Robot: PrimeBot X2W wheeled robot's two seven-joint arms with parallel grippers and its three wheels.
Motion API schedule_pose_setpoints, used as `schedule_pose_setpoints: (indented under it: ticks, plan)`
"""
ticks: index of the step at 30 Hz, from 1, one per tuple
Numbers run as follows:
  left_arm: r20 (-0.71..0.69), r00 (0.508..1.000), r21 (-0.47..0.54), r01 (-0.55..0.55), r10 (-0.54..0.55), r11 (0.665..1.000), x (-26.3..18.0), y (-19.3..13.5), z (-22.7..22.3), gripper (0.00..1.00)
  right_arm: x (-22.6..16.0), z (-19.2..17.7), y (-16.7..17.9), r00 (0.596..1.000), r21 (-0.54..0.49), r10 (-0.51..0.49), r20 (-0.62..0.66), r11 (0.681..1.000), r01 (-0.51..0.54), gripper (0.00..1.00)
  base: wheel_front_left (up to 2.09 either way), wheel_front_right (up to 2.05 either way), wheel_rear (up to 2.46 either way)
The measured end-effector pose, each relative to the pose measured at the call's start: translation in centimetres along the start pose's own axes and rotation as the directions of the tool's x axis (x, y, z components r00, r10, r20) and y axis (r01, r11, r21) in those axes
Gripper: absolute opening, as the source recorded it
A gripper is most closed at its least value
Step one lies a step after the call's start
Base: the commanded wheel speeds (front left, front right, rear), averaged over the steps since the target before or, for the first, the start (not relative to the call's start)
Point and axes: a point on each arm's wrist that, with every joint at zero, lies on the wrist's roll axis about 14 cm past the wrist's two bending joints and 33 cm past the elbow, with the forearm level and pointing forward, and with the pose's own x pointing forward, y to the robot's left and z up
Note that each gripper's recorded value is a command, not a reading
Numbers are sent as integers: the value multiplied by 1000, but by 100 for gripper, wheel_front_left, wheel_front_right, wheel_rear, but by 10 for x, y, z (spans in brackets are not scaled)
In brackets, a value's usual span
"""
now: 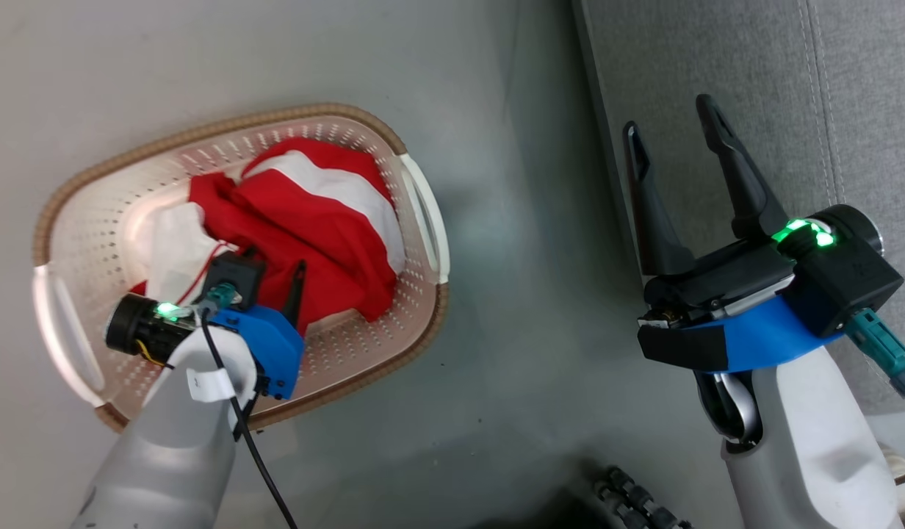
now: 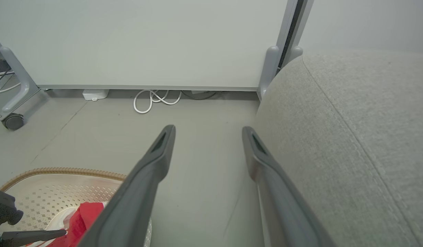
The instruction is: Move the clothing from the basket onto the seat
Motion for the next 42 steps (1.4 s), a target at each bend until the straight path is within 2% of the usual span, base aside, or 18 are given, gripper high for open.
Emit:
schedule_pose_setpoints:
  ticks: [5,12,13,14,15,32,42]
  plan:
    - [-74,997,-29,9,-11,1000,15,1,-21,100,-4,-18,-6,999,5,-16,-46,1000,16,100,0,0,0]
    - [-181,984,-50,-13,4,999,22,2,-42,100,-8,-25,-10,997,5,-29,-65,1000,29,100,0,0,0]
    - [-197,980,-52,-19,8,998,22,3,-44,73,-8,-25,-11,997,4,-30,-65,1000,31,100,0,0,0]
    - [-213,977,-56,-20,8,998,22,3,-46,8,-8,-25,-11,997,4,-31,-65,999,31,100,0,0,0]
    - [-227,974,-55,-19,6,998,21,2,-48,0,-9,-24,-12,997,4,-32,-64,999,32,100,0,0,0]
    - [-247,969,-80,-32,12,996,17,5,-46,0,-8,-17,-12,998,15,-34,-44,999,34,100,0,0,0]
    - [-155,988,-46,-27,20,999,-6,-5,-14,0,-13,7,-15,999,20,-51,7,999,51,100,0,0,0]
